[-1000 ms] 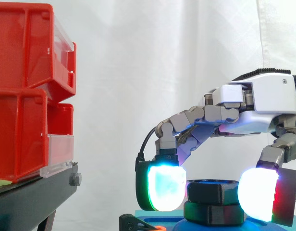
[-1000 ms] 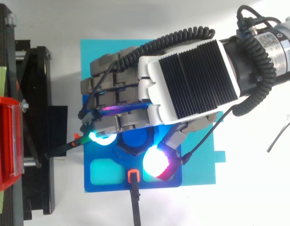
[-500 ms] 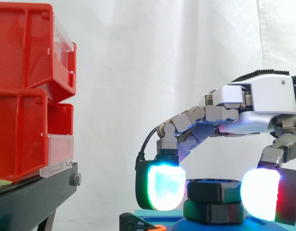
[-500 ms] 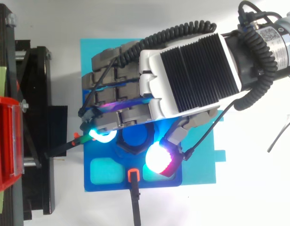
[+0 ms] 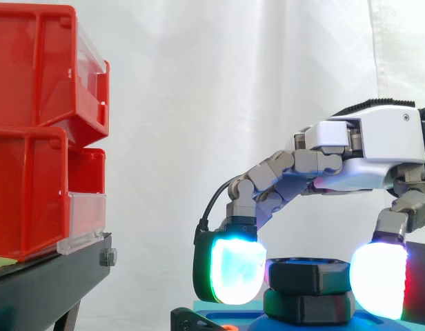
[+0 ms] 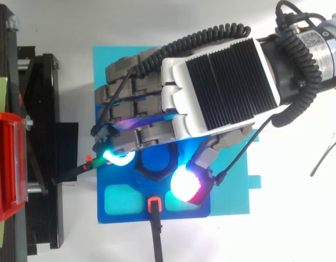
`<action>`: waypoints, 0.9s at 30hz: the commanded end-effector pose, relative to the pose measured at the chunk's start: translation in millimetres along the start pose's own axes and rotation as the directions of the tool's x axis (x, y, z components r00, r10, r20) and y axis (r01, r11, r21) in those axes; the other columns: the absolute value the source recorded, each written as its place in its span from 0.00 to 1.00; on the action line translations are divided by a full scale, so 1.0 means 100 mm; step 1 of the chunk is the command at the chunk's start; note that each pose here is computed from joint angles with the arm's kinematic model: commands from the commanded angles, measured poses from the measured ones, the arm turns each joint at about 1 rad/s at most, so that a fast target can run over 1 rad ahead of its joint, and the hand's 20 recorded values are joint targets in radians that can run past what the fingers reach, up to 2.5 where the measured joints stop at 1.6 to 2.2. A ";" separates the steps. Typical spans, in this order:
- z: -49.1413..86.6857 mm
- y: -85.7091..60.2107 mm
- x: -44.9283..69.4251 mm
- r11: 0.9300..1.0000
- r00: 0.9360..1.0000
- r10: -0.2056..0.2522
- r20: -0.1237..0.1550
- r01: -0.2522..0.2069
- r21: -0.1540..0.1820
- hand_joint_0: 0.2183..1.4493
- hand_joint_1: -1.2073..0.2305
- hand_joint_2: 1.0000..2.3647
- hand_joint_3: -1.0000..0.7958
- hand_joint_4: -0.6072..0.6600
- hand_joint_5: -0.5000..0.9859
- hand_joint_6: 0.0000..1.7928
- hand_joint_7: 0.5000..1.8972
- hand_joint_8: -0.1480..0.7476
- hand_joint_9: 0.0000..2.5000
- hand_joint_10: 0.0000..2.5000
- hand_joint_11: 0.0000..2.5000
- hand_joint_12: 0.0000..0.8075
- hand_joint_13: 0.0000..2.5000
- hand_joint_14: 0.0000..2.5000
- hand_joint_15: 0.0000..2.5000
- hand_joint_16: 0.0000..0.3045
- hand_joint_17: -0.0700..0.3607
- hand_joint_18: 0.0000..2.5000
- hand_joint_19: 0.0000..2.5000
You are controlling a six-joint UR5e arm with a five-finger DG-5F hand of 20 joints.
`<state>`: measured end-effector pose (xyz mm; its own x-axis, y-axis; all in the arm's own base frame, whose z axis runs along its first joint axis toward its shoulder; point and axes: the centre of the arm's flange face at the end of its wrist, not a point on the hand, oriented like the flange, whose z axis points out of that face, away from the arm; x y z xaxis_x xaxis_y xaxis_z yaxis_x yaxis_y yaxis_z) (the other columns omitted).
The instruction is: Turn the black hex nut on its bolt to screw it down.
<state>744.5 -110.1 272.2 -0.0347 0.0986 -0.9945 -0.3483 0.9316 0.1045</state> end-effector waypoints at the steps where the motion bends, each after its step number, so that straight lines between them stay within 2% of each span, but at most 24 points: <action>1: 0.02 0.02 0.01 1.000 1.000 0.000 0.001 0.000 -0.003 0.12 0.35 0.00 0.28 0.65 0.22 0.38 0.25 0.45 0.25 0.00 0.07 0.43 0.24 0.00 0.10 0.20 0.48 0.20 0.13; 11: 0.09 0.14 0.00 1.000 1.000 0.002 -0.001 -0.002 0.000 0.11 0.36 0.00 0.28 0.66 0.23 0.37 0.27 0.46 0.26 0.00 0.07 0.44 0.25 0.00 0.10 0.21 0.50 0.21 0.12; 15: 0.13 0.16 -0.07 1.000 1.000 -0.001 0.004 0.001 0.000 0.10 0.36 0.00 0.28 0.66 0.23 0.37 0.28 0.47 0.26 0.00 0.07 0.45 0.25 0.00 0.09 0.21 0.50 0.21 0.12; 18: 0.14 0.19 -0.07 1.000 1.000 0.004 -0.009 -0.004 0.007 0.09 0.36 0.00 0.28 0.67 0.23 0.36 0.28 0.47 0.26 0.00 0.07 0.45 0.25 0.00 0.10 0.22 0.51 0.22 0.12; 23: 0.14 0.20 -0.07 1.000 1.000 0.003 -0.010 -0.003 0.009 0.08 0.36 0.00 0.28 0.67 0.23 0.35 0.30 0.47 0.26 0.00 0.07 0.46 0.25 0.00 0.09 0.22 0.51 0.22 0.12; 27: 0.12 0.15 -0.06 1.000 1.000 0.004 -0.012 -0.004 0.017 0.08 0.35 0.00 0.28 0.67 0.23 0.35 0.31 0.47 0.26 0.00 0.07 0.46 0.25 0.00 0.09 0.22 0.51 0.22 0.12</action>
<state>750.6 -89.7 280.3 -0.0462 0.0981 -0.9941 -0.3369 0.9353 0.1080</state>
